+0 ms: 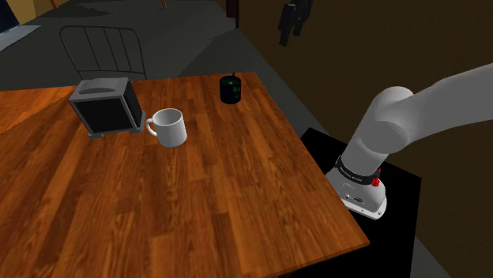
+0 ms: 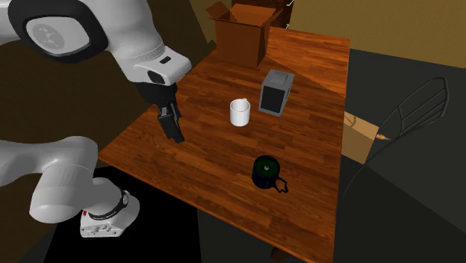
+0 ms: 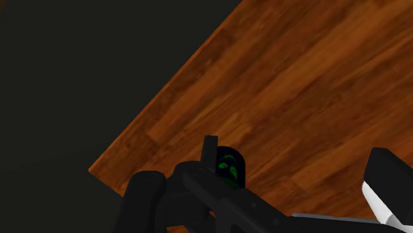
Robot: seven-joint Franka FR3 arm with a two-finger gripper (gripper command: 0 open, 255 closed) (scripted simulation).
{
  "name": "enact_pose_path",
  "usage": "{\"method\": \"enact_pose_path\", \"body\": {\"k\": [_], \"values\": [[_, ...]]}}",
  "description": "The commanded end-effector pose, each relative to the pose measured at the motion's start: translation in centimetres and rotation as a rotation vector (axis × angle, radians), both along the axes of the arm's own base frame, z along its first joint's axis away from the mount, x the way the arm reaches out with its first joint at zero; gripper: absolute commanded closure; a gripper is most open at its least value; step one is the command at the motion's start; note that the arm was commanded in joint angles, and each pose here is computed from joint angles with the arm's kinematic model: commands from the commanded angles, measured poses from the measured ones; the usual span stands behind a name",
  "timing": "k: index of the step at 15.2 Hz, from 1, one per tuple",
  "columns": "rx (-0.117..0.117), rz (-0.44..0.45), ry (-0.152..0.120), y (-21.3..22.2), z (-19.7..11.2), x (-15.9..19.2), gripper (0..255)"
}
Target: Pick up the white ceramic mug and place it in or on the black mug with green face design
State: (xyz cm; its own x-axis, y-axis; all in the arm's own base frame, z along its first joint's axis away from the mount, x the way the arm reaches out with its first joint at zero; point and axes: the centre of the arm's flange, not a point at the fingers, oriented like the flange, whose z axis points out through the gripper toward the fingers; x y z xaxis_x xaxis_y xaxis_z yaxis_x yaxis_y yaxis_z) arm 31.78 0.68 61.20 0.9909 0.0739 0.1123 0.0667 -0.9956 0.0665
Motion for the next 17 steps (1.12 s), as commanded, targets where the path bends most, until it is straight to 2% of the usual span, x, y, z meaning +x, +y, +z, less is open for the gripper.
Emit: {"method": "enact_pose_path", "body": {"k": [1, 17], "values": [[0.0, 0.0, 0.0, 0.0, 0.0, 0.0, 0], [0.035, -0.033, 0.073, 12.6, -10.9, 13.5, 0]]}}
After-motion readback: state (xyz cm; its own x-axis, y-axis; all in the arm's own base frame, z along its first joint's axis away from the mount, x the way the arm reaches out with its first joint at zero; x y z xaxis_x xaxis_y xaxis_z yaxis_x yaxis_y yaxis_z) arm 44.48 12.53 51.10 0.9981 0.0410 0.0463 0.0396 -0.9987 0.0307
